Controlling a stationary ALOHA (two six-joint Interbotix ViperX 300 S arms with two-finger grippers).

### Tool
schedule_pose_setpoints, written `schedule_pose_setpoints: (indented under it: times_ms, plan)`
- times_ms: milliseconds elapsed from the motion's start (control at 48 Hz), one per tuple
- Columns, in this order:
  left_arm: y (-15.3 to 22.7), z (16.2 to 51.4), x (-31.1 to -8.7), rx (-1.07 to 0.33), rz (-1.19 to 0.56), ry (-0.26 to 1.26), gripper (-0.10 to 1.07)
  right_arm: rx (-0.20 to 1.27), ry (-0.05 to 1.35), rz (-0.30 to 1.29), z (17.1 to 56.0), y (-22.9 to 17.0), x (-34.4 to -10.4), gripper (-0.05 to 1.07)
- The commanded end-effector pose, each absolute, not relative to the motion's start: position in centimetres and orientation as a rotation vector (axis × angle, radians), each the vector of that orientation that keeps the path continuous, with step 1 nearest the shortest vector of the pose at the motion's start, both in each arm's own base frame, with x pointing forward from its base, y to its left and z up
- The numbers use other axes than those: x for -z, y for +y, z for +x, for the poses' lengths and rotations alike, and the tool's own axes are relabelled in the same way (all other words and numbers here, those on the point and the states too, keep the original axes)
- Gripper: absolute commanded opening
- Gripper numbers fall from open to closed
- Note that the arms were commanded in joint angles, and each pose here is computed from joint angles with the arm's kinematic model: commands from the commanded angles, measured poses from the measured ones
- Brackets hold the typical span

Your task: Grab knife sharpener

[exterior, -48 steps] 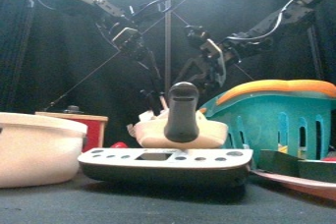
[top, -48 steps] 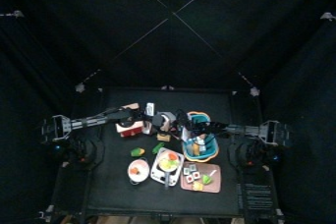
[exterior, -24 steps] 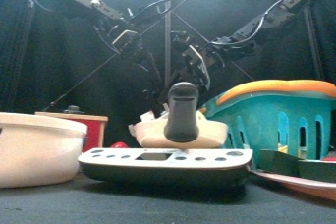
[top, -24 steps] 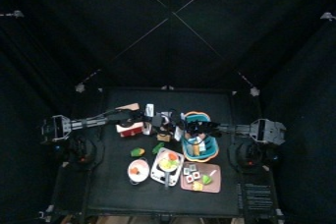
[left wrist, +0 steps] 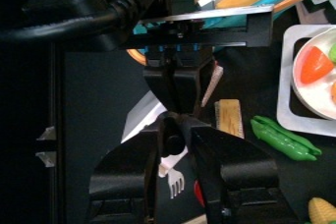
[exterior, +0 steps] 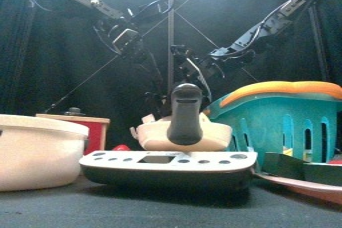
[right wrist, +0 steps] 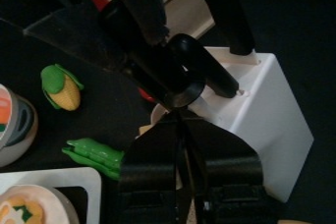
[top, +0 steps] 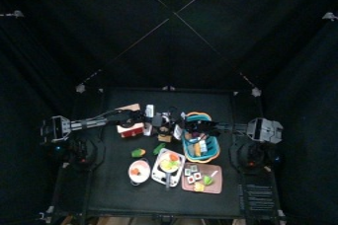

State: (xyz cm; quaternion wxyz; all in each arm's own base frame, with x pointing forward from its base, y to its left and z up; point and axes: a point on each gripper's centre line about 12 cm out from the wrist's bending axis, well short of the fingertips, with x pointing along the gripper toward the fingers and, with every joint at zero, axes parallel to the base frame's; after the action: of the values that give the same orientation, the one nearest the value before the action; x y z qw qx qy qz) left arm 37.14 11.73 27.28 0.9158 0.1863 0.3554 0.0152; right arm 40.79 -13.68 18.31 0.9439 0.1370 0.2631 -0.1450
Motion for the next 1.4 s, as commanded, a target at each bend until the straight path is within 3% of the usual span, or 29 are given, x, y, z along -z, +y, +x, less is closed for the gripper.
schedule_pose_setpoints:
  times_ms: [0, 396, 854, 1375]
  plan:
    - [11.5, 37.0, -29.0, -0.043, 0.392, 0.684, 0.65, 0.313, 0.5, 0.275, 41.0, -14.3, -19.8, 0.33]
    - [10.7, 35.7, -29.6, -0.041, 0.395, 0.668, 0.65, 0.368, 0.526, 0.292, 40.5, -14.8, -19.3, 0.33]
    - [9.3, 33.8, -32.5, -0.034, 0.387, 0.601, 0.65, 0.37, 0.527, 0.301, 40.8, -14.9, -19.1, 0.33]
    - [7.8, 30.1, -34.1, -0.025, 0.384, 0.568, 0.64, 0.371, 0.525, 0.304, 40.8, -14.9, -19.2, 0.33]
